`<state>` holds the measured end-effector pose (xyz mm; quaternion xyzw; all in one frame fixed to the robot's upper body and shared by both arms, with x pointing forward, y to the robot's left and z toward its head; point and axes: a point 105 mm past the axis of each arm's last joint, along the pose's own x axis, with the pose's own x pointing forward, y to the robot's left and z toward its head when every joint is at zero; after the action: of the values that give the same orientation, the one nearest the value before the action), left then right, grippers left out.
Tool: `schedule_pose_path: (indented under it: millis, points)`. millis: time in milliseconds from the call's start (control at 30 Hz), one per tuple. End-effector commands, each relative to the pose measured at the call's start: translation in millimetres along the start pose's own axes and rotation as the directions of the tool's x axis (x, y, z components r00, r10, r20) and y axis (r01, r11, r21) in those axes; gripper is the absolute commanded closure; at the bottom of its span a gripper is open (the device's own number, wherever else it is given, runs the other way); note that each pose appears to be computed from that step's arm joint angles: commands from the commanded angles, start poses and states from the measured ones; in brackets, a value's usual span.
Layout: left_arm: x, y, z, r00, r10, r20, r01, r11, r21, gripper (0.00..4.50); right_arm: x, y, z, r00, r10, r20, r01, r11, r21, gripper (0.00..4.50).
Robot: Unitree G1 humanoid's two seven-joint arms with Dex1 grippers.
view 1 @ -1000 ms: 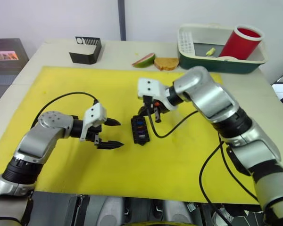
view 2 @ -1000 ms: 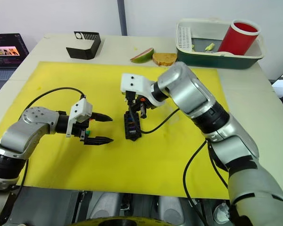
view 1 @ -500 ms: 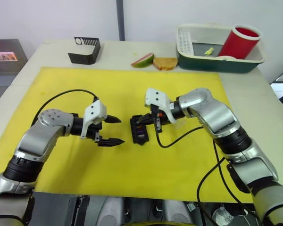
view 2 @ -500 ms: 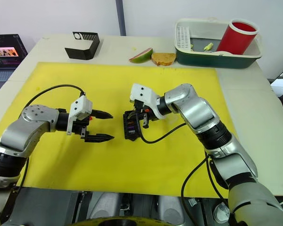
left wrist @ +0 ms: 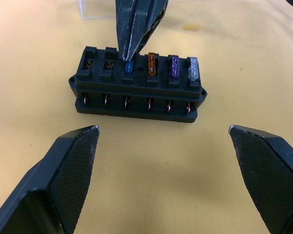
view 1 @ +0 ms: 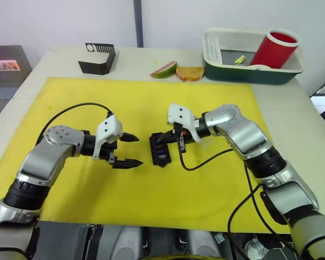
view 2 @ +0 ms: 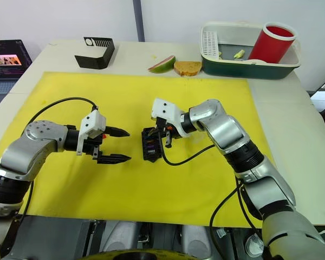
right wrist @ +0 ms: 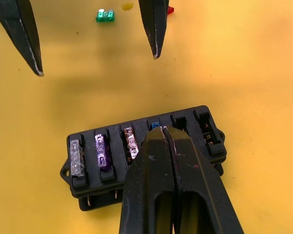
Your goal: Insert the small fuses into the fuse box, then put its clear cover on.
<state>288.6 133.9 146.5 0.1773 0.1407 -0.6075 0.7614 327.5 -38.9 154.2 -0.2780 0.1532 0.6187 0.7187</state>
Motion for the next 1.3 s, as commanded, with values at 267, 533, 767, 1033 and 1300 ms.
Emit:
schedule_pose_path:
  millis: [267,533,767,1033,1300]
  points:
    - [-17.4,3.1,29.8,0.994,0.025,0.11,-0.025,1.0,-0.004,0.0,-26.4,-2.7,50.2,0.965,-0.027,0.26,0.006,0.997,0.083,4.47]
    - [-70.4,3.9,36.7,0.991,0.104,0.088,-0.098,0.993,-0.062,0.0,-90.2,6.6,41.4,0.932,-0.138,0.335,0.159,0.987,-0.036,4.47]
    - [-136.7,-2.2,4.9,0.966,0.237,-0.101,-0.251,0.954,-0.165,0.0,-160.6,5.4,-17.5,0.979,-0.185,0.083,0.184,0.983,0.018,2.12]
    - [-186.7,-9.0,-38.8,0.917,0.305,-0.257,-0.361,0.909,-0.21,0.0,-200.2,5.2,-58.5,0.961,-0.272,-0.055,0.275,0.958,0.082,0.05]
    - [-179.2,2.0,-36.0,0.921,0.32,-0.223,-0.361,0.916,-0.177,0.0,-209.7,3.5,-62.3,0.951,-0.3,-0.074,0.306,0.947,0.094,0.05]
